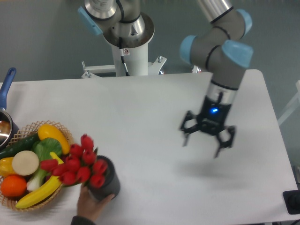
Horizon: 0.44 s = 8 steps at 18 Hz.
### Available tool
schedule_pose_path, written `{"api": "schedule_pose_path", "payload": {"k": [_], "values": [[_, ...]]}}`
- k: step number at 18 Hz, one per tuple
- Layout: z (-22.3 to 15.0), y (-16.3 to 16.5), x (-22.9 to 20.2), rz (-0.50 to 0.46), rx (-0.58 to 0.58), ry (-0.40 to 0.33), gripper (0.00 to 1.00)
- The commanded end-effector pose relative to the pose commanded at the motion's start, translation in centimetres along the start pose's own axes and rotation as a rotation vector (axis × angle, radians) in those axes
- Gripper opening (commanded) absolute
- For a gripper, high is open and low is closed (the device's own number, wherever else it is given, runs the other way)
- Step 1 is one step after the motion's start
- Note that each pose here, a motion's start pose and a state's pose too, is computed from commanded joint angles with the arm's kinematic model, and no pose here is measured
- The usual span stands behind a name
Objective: Insert the flowers into the vase
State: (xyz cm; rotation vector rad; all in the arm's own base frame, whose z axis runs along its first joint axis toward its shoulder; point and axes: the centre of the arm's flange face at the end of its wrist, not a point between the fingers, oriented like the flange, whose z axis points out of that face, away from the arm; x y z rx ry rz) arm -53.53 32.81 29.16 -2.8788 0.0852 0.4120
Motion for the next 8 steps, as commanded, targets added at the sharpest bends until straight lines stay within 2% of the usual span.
{"api": "schedule_pose_path", "payload": {"k": [5, 8], "values": [[0.59, 0.99, 0.72, 0.002, -0.038, 0.017, 1.00], [0.55, 0.50, 1.11, 0.007, -0.042, 0.017, 1.00]]}}
